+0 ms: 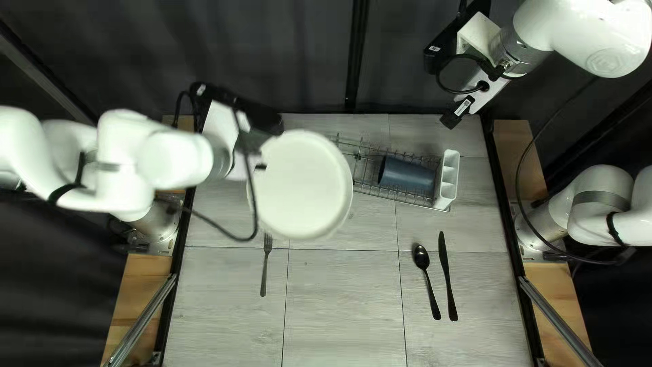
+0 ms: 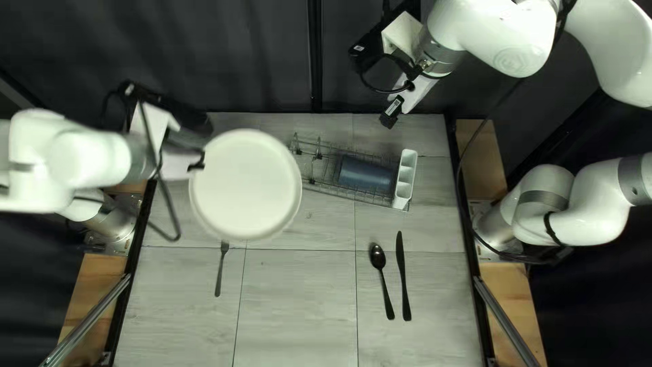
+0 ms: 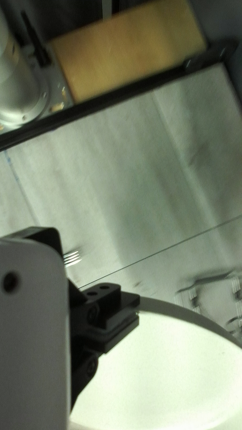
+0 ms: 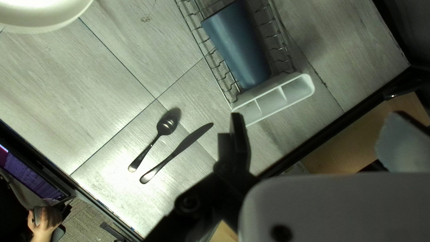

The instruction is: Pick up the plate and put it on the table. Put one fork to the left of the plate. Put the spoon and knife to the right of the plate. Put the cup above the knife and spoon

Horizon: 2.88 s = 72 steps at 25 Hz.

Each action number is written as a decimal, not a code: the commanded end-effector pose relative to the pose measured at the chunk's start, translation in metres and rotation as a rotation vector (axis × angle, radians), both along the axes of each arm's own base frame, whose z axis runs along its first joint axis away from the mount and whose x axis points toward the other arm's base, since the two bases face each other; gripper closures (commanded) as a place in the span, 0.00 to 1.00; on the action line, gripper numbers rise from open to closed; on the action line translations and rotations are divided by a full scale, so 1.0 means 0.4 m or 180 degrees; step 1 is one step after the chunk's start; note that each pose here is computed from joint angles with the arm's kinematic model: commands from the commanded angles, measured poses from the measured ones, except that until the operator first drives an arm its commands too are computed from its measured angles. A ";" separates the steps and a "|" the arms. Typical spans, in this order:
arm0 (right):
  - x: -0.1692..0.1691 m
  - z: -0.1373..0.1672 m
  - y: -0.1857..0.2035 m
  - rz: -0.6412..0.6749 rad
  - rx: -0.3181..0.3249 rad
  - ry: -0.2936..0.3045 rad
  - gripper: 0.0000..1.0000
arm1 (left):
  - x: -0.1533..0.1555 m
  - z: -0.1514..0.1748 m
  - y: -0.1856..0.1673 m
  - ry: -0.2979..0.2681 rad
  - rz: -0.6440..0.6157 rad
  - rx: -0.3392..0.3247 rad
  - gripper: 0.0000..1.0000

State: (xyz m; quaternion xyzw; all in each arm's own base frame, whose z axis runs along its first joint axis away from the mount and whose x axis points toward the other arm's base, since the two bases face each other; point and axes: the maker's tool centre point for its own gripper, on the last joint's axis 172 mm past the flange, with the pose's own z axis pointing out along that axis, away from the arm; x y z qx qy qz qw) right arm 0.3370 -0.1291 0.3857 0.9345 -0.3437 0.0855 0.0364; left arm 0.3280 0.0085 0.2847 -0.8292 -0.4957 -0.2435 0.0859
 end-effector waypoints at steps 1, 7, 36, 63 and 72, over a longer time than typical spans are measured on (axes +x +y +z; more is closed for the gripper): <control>0.000 0.000 0.000 0.0000 0.0000 0.0000 0.00 | 0.055 -0.063 -0.039 -0.0053 -0.0242 -0.0155 1.00; 0.000 0.000 0.000 0.0000 0.0000 0.0000 0.00 | 0.139 -0.135 -0.069 -0.0094 -0.0475 -0.0249 1.00; 0.000 0.000 0.000 0.0000 0.0000 0.0000 0.00 | 0.350 -0.501 -0.065 -0.0085 -0.0872 -0.0538 1.00; 0.000 0.000 0.000 0.0000 0.0000 0.0000 0.00 | 0.214 -0.206 0.117 0.0406 -0.1403 -0.0140 0.00; 0.000 0.000 0.000 0.0000 0.0000 0.0000 0.00 | -0.082 0.049 0.206 0.0542 -0.1783 -0.0219 0.00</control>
